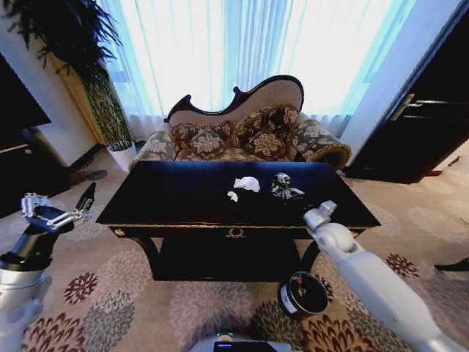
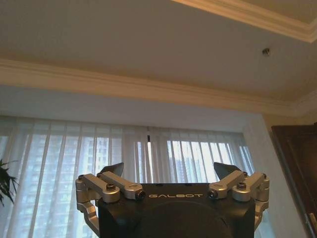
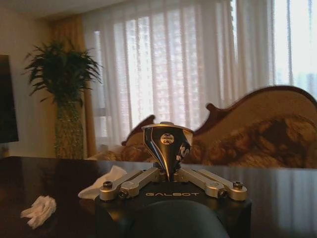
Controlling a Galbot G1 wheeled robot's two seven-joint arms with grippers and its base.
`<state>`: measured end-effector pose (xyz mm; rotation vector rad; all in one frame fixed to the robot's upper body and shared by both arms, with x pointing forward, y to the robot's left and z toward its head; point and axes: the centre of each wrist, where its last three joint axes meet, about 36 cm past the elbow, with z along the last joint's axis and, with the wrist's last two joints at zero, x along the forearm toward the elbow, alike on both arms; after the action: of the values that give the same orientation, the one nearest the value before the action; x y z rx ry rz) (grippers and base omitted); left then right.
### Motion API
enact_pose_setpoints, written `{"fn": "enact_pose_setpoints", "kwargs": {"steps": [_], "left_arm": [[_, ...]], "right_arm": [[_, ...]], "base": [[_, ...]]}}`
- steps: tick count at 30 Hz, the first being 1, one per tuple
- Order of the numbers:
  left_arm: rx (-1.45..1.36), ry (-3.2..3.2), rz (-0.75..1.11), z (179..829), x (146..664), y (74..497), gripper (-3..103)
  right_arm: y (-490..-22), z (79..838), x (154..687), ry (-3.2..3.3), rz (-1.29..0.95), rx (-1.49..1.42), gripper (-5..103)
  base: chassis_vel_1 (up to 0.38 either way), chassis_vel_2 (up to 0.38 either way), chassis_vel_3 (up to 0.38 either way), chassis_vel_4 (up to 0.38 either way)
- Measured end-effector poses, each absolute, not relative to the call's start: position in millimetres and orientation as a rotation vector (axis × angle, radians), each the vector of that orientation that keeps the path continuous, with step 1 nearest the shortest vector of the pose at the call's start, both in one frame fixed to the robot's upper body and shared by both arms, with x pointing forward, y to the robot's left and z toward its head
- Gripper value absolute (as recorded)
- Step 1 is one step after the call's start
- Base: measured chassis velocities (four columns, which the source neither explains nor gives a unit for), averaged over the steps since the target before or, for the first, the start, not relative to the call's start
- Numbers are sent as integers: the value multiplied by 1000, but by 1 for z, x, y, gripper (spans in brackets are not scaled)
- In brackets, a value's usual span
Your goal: Move to the front of the table and place the trash on the table into the trash bin.
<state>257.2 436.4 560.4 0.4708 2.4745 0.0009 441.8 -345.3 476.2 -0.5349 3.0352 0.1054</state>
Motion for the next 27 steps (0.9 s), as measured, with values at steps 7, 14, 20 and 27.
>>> {"fn": "enact_pose_setpoints", "kwargs": {"steps": [7,14,20,27], "left_arm": [[462,2434,-39,563,250,420,100],[459,2416,-65,562,247,412,100],[453,2395,-79,567,242,413,100],[432,2372,-67,577,233,419,100]], "right_arm": [[-319,466,356,3114,220,-479,0],[-305,477,305,3106,272,-357,0],[-310,477,280,3100,229,-239,0],[-323,453,279,3123,157,-193,0]], "base": [[0,0,0,0],[0,0,0,0],[0,0,0,0],[0,0,0,0]]}}
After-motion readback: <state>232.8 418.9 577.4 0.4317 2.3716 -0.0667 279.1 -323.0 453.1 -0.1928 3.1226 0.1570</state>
